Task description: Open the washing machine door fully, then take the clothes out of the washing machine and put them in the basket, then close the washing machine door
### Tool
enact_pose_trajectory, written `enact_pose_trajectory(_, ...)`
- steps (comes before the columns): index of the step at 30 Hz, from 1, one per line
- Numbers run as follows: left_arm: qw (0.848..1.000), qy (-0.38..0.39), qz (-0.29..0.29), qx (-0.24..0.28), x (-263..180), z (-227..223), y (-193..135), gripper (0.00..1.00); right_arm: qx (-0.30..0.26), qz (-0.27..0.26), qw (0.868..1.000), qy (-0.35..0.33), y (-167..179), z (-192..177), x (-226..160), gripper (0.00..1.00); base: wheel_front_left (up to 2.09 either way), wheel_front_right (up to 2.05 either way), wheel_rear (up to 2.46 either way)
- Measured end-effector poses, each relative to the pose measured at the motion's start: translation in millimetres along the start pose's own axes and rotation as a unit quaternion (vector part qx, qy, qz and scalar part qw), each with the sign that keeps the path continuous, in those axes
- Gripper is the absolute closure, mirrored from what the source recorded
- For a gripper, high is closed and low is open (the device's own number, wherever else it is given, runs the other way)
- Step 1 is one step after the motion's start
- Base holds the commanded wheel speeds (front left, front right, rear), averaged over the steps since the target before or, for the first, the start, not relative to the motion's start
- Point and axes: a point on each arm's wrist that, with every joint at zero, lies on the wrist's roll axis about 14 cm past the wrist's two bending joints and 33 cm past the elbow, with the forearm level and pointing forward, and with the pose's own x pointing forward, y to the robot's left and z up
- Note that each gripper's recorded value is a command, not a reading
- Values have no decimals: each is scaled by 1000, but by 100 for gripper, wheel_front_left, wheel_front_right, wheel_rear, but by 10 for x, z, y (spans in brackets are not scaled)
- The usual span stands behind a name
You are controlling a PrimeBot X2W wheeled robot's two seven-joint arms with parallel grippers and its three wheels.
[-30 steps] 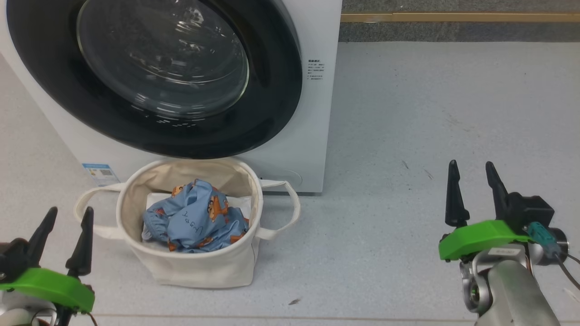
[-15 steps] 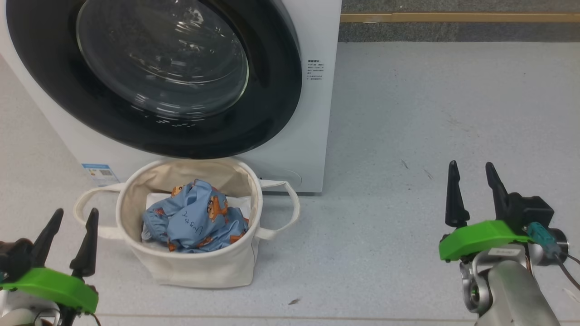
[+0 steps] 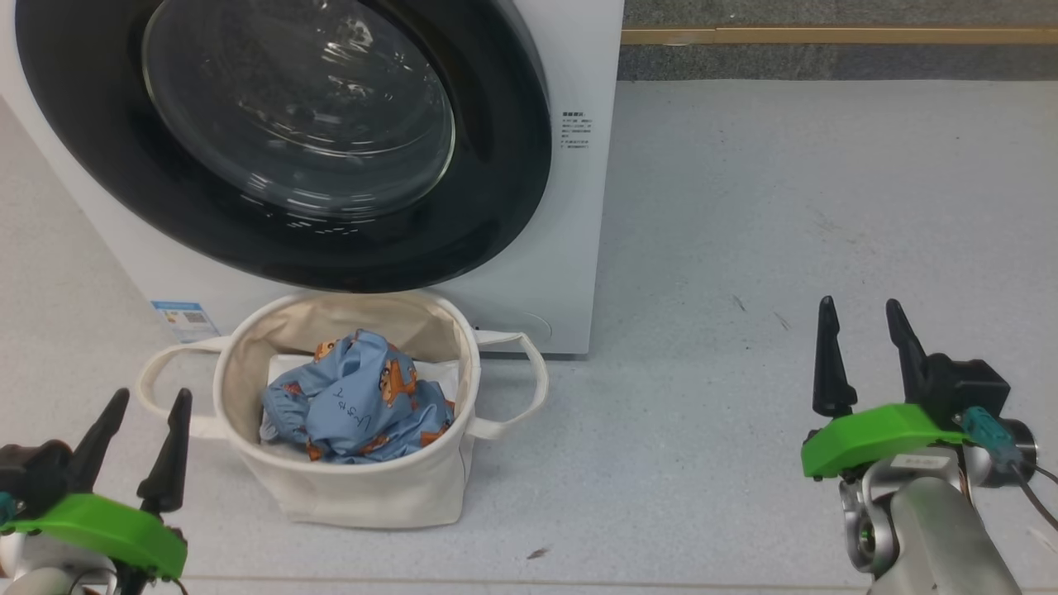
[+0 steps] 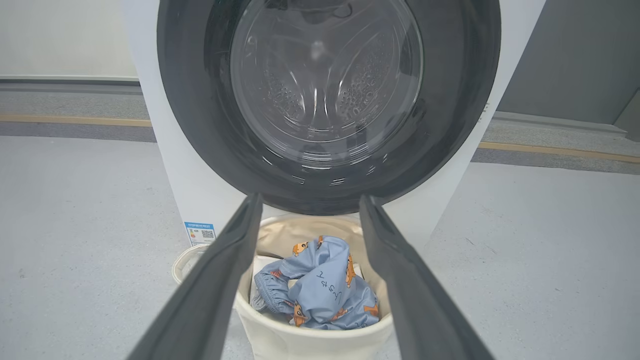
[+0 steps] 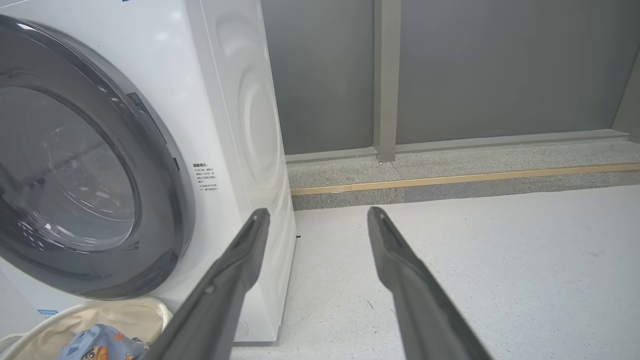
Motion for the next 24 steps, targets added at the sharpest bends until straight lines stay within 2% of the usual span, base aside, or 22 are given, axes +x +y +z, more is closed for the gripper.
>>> enact_pose_trajectory(24,1000,-4,7,4,4,42,70,0,3,0,1000,2,-7,-16,14,0,0,0,0)
